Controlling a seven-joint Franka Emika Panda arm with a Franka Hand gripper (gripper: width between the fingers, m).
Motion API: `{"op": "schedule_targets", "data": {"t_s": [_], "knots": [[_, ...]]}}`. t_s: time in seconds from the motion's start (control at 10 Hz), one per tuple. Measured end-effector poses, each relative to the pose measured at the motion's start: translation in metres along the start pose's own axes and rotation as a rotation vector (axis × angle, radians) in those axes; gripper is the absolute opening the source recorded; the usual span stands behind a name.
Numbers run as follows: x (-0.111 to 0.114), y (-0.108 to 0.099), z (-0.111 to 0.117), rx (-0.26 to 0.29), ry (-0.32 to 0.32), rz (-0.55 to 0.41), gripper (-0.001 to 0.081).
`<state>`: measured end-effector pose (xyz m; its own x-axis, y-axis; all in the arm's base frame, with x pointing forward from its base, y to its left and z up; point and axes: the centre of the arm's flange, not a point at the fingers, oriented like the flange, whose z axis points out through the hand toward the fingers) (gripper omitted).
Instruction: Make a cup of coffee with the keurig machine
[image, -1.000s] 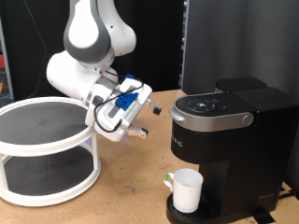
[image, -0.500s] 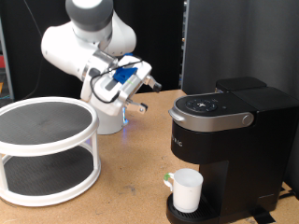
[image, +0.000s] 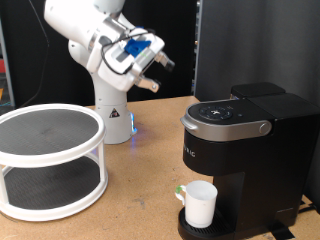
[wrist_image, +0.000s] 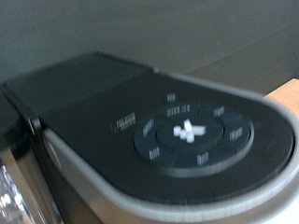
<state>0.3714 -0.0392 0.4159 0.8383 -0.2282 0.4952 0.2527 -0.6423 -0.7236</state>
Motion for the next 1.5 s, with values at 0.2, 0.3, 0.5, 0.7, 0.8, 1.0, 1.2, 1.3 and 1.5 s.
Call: {"op": "schedule_targets", "data": {"t_s": [0.2, 0.3, 0.5, 0.7, 0.8, 1.0, 1.2, 1.3, 1.5], "knots": [[0.006, -0.017, -0.014, 0.004, 0.007, 0.021, 0.0802], [0.005, -0.016, -0.013, 0.004, 0.006, 0.022, 0.0802], [0.011, -0.023, -0.010, 0.036, 0.071, 0.048, 0.0802], [0.021, -0.047, 0.001, -0.004, -0.002, -0.057, 0.0802], [0.026, -0.061, 0.008, -0.061, -0.093, -0.138, 0.0802], [0.033, -0.091, 0.025, -0.149, -0.307, -0.273, 0.0802], [0.044, -0.102, 0.039, -0.167, -0.348, -0.218, 0.0802], [0.043, -0.101, 0.039, -0.164, -0.350, -0.233, 0.0802], [0.040, -0.104, 0.041, -0.234, -0.454, -0.404, 0.0802]]}}
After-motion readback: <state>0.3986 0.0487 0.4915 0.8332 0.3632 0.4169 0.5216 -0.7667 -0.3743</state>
